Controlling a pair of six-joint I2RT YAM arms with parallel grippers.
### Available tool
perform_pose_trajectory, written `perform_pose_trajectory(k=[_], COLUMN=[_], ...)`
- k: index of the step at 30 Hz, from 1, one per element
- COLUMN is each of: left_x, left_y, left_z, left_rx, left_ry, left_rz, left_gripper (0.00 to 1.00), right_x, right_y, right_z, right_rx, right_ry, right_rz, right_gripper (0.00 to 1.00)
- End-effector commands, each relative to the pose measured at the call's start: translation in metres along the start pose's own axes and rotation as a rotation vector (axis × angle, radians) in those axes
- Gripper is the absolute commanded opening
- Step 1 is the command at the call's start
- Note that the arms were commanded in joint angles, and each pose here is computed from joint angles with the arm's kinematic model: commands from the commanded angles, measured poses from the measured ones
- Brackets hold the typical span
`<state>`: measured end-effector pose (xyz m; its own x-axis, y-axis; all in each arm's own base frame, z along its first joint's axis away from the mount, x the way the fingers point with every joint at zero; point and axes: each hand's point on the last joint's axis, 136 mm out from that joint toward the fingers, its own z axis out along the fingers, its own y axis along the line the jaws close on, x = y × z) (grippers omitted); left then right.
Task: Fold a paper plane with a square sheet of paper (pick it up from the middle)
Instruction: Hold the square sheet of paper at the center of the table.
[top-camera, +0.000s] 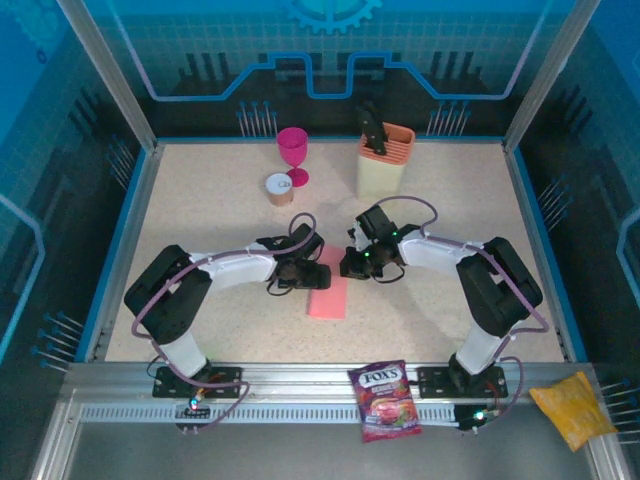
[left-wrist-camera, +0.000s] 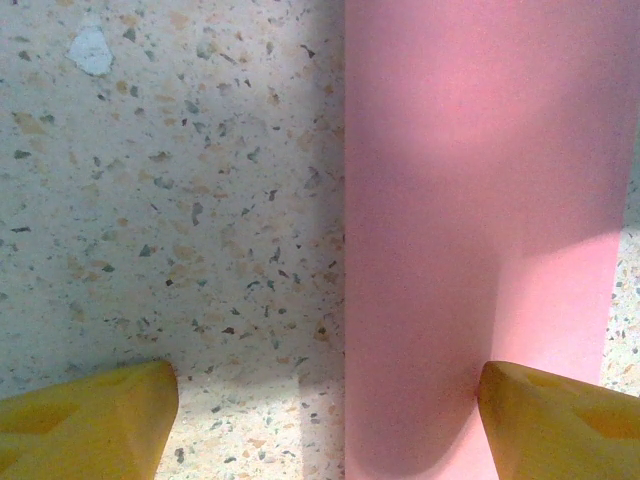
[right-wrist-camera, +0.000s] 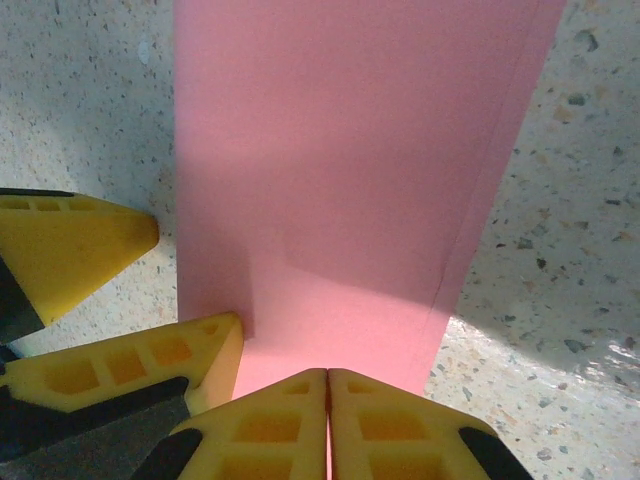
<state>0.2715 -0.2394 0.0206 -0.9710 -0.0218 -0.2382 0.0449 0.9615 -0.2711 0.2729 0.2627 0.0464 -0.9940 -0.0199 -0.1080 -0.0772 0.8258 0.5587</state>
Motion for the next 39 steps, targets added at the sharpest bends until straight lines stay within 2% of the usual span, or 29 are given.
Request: perform_pose_trajectory(k=[1,39], left_x=[0.017,0.021], left_y=[-0.008,-0.006], left_z=[0.016,0.019], left_rx=[0.033,0.028], left_ry=[0.07,0.077], left_rz=[-0.003,-0.028], left_gripper=[0.81,0.8], right_x=[-0.002,0.01], right_y=[0.001,0.014], right_z=[-0.001,0.025], right_rx=[0.008,-0.022], right_ry=[-0.001,0.071], right_rz=[0.011,-0.016], right_gripper=[0.09,0.09])
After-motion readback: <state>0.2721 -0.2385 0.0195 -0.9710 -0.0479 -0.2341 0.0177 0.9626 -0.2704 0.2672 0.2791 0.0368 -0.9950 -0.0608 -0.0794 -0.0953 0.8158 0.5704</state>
